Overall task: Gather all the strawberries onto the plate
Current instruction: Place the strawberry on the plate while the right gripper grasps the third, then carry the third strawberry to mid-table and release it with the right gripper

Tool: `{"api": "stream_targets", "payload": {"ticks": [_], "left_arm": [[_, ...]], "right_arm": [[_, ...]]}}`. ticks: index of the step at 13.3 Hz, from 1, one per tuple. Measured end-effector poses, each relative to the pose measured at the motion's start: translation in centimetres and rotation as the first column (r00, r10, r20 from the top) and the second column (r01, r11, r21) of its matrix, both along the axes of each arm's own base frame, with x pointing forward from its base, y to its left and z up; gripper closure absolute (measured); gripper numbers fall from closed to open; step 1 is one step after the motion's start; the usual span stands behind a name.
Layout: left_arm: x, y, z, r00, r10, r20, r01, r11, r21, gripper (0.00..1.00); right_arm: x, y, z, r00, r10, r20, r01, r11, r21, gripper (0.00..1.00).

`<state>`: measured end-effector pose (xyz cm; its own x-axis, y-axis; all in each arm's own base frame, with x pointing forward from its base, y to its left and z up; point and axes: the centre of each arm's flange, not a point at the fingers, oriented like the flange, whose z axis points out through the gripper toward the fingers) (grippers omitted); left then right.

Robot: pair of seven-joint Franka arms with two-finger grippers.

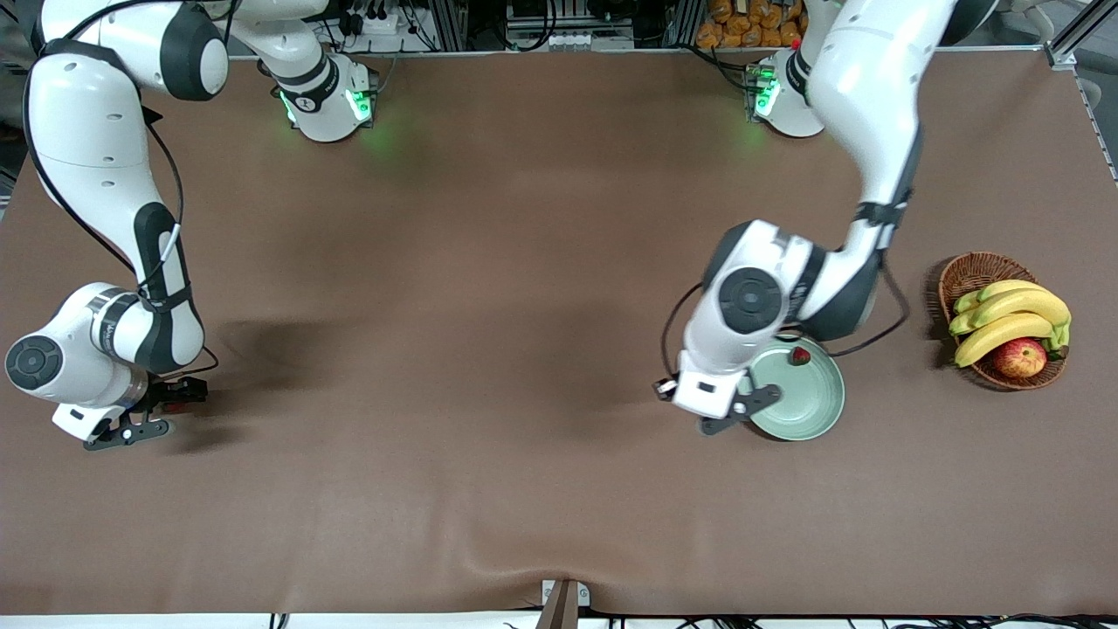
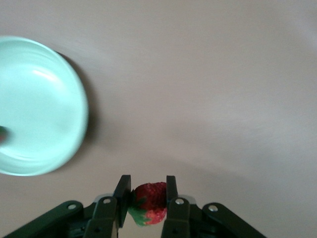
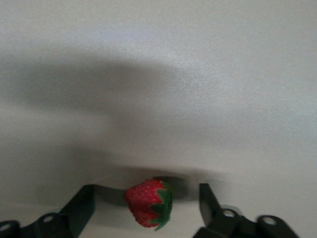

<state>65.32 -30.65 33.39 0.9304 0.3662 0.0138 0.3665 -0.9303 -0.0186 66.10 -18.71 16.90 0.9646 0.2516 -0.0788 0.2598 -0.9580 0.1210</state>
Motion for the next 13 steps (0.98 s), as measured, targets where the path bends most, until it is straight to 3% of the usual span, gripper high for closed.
{"api": "stream_targets", "payload": {"ticks": [4,8,13], "left_arm": [[1.0,6.9,-2.2,0.992,-0.066,-0.103,0.070,0.997,0.036,0.67],[1.5,13.8,-6.1,0.982,-0.103,-0.157,0.123,0.985,0.125,0.67],[1.9,19.4,-11.3,0.983,-0.137,-0.119,0.157,0.972,0.174,0.67]], "right_arm": [[-0.2,-0.5,0.4,1.000,-0.010,-0.020,0.010,1.000,0.004,0.58],[-0.1,-0.5,0.9,1.000,-0.010,-0.019,0.010,1.000,0.006,0.61],[0.9,0.3,2.6,1.000,0.010,0.014,-0.010,1.000,0.007,0.62]]}}
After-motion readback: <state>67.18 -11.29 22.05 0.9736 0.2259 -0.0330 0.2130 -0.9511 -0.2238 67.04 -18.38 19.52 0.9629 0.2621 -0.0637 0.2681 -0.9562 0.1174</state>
